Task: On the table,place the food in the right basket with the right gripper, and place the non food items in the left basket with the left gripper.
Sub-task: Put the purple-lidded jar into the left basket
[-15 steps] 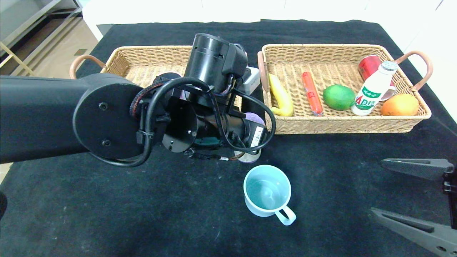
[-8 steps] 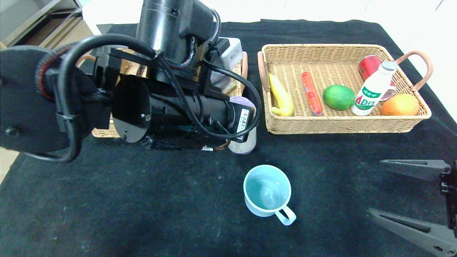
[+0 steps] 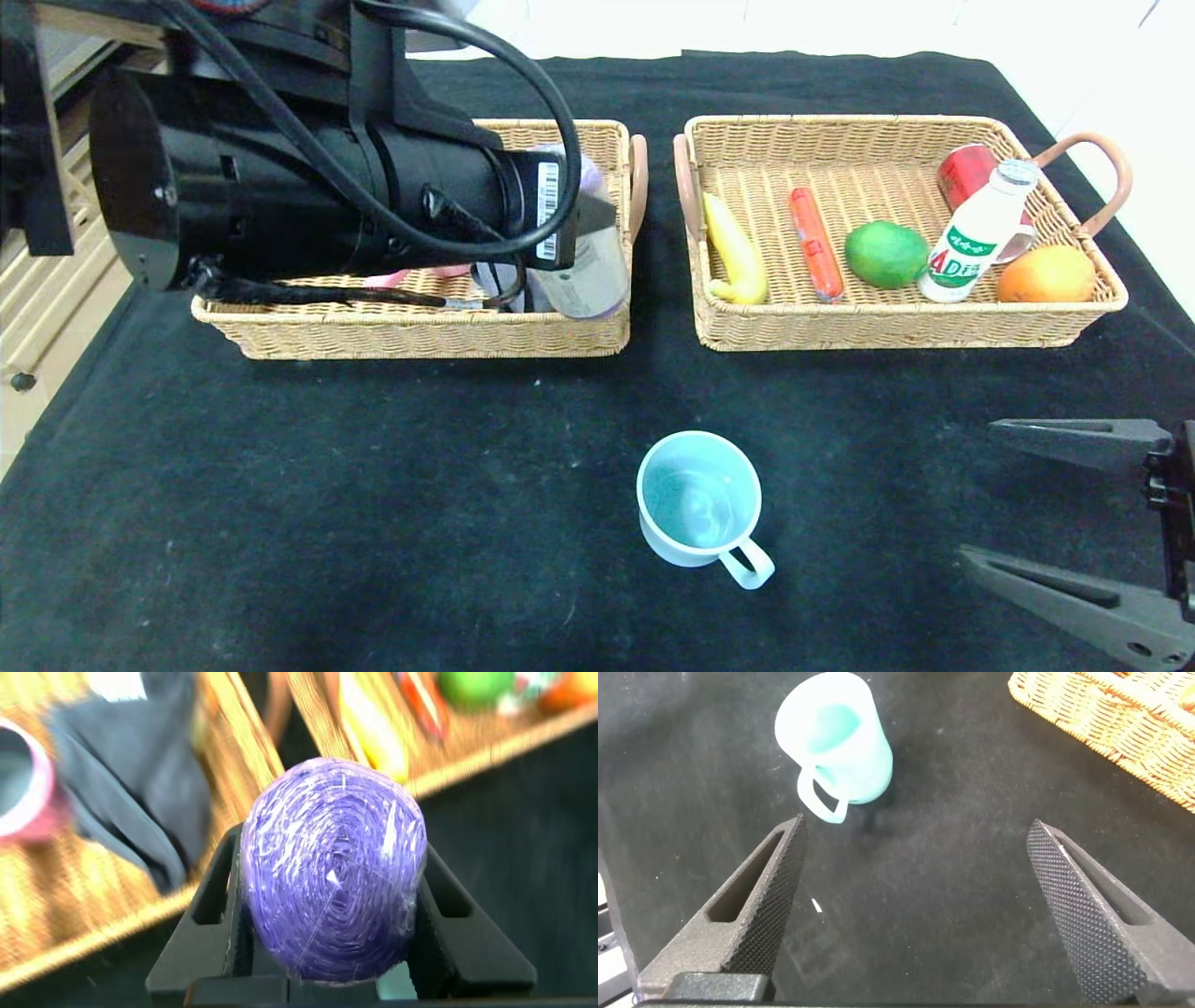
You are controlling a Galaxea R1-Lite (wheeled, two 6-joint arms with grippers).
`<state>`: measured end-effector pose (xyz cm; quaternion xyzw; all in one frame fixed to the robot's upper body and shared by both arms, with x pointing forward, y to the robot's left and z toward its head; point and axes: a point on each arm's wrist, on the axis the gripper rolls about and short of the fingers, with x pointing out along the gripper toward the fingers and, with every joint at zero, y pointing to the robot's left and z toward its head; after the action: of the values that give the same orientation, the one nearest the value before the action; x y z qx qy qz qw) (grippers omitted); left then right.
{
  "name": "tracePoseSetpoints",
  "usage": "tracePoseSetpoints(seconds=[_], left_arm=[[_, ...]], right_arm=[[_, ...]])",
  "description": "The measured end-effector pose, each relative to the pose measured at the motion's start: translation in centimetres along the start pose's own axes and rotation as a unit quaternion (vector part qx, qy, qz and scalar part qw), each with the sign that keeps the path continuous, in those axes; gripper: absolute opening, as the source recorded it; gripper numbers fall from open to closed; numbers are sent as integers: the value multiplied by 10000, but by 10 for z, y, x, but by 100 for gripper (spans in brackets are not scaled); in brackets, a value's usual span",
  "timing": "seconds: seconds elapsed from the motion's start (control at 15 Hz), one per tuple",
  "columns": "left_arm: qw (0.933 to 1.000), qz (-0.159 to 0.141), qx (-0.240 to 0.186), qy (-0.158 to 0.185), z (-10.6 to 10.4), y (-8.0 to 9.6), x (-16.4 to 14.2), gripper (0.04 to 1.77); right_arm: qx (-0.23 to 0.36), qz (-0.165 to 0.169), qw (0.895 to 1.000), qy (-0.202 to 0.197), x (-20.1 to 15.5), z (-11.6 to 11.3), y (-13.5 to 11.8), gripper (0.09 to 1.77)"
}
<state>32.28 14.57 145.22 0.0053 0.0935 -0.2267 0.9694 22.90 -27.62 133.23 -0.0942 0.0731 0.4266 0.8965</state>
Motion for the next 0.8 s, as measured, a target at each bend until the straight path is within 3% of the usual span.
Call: tracePoseSetpoints(seconds=[0.13, 0.27, 0.8], left_arm=[[9993, 128, -78, -342, 10, 9, 2, 91], [9985, 266, -121, -472, 16, 18, 8, 91], [9979, 449, -129, -442, 14, 23, 45, 90]], right_arm=[[1, 2, 10000, 1, 0, 0, 0, 171], [1, 0, 10000, 1, 0, 0, 0, 171], [-7, -15, 10000, -22, -1, 1, 0, 171]])
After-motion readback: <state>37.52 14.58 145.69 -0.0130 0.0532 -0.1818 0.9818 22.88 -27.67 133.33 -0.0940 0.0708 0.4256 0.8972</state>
